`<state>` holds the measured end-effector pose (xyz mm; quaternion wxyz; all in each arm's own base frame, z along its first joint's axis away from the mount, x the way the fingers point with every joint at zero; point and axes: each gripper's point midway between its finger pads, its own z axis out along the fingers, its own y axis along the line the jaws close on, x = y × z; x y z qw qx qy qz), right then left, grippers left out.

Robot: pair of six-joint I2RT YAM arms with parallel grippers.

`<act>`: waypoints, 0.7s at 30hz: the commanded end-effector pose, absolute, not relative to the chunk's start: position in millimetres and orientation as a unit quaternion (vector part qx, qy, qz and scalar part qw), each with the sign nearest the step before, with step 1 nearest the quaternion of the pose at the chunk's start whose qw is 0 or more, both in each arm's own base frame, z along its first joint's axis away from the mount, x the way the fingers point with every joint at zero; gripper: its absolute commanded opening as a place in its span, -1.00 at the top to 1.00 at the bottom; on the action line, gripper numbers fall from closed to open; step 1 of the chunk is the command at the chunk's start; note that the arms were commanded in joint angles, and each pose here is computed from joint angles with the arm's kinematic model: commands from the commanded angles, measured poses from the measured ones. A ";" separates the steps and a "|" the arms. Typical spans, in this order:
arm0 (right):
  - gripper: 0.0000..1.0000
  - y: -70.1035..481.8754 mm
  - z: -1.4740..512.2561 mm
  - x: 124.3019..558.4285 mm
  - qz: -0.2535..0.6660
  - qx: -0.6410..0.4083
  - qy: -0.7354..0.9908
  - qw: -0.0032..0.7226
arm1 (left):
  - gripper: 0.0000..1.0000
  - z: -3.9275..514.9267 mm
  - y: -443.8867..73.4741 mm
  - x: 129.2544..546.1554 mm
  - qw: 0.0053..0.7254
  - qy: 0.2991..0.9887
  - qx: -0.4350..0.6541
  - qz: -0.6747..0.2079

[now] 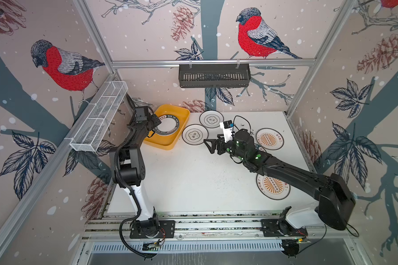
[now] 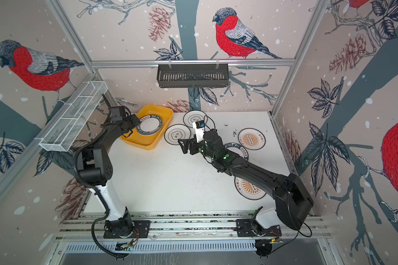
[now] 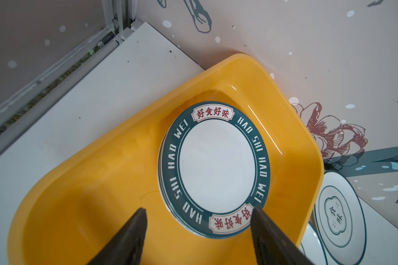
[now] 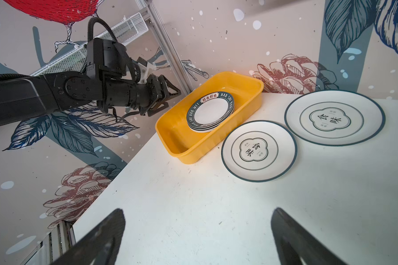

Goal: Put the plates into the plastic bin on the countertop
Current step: 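Release the plate and swing the left gripper toward the white teal-rimmed plates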

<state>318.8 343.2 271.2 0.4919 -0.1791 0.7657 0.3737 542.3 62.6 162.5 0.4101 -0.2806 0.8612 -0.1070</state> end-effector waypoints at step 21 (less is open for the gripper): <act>-1.00 250.0 286.1 329.2 0.328 -0.051 0.774 0.539 | -0.65 232.5 -78.9 480.4 0.450 0.815 -0.128 -0.342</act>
